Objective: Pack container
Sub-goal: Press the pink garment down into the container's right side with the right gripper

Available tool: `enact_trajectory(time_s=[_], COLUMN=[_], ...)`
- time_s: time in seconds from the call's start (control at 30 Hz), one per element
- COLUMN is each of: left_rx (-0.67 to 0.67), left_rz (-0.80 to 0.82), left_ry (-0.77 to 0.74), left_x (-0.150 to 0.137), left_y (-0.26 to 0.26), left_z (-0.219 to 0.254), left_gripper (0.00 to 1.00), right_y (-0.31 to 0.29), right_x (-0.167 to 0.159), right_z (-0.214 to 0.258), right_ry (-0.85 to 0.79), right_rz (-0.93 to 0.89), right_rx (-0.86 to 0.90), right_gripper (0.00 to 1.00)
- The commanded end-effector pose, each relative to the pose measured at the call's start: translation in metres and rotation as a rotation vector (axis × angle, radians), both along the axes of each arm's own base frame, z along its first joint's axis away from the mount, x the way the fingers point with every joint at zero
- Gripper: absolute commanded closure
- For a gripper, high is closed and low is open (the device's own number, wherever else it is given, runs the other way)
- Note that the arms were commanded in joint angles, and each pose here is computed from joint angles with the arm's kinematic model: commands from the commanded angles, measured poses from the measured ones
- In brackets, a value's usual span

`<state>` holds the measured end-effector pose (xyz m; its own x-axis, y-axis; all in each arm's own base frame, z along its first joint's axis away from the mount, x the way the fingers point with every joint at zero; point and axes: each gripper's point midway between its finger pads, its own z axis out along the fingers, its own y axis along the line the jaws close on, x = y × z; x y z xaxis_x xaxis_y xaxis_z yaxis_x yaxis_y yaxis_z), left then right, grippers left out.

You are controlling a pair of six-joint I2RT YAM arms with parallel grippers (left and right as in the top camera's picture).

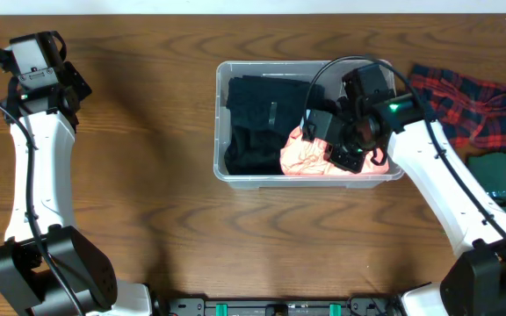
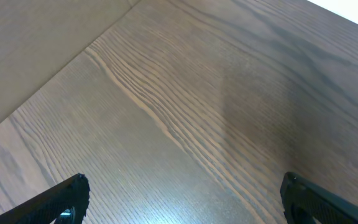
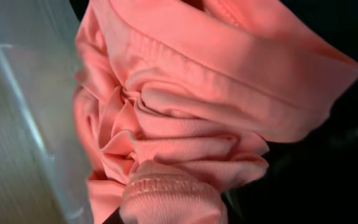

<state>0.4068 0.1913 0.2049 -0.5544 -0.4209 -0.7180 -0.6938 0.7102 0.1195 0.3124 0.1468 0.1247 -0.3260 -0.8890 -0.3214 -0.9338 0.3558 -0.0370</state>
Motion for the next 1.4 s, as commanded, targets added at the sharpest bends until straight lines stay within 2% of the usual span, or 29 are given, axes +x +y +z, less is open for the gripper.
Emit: enact_trajectory(time_s=[0.0,0.43,0.5,0.67,0.73,0.87,1.07,1.27,1.37], left_rx=[0.013,0.013,0.013,0.013,0.013,0.013,0.013,0.013,0.013], left_rz=[0.011,0.011,0.011,0.011,0.011,0.011,0.011,0.011,0.011], left_ry=[-0.007,-0.007,-0.007,-0.007,-0.007,-0.007,-0.007,-0.007,-0.007], left_x=[-0.002,-0.002,-0.002,-0.002,-0.002,-0.002,-0.002,-0.002,-0.002], left_y=[0.003,0.003,0.003,0.003,0.003,0.003,0.003,0.003,0.003], left_z=[0.006,0.006,0.006,0.006,0.006,0.006,0.006,0.006,0.006], left_gripper=[0.02,0.02,0.02,0.02,0.02,0.02,0.02,0.02,0.02], right_y=[0.005,-0.006,-0.01,-0.021,-0.022,-0.022,-0.018,-0.011,-0.009], right_x=[-0.006,-0.019,-0.017,-0.007,-0.005,0.001,0.019,0.043,0.05], right_z=[-0.009,-0.036,-0.036,-0.037,-0.037,-0.036,-0.03,-0.021,-0.017], right_ry=[0.021,0.077,0.077,0.059,0.055,0.031,-0.041,-0.11,-0.122], right_rz=[0.009,-0.033,-0.056,-0.138,-0.147,-0.152,-0.173,-0.28,-0.337], right_rx=[0.018,0.004,-0.001,-0.031,-0.028,-0.019,0.009,0.074,0.104], right_gripper=[0.99,0.99,0.96,0.6,0.57,0.38,0.23,0.18,0.18])
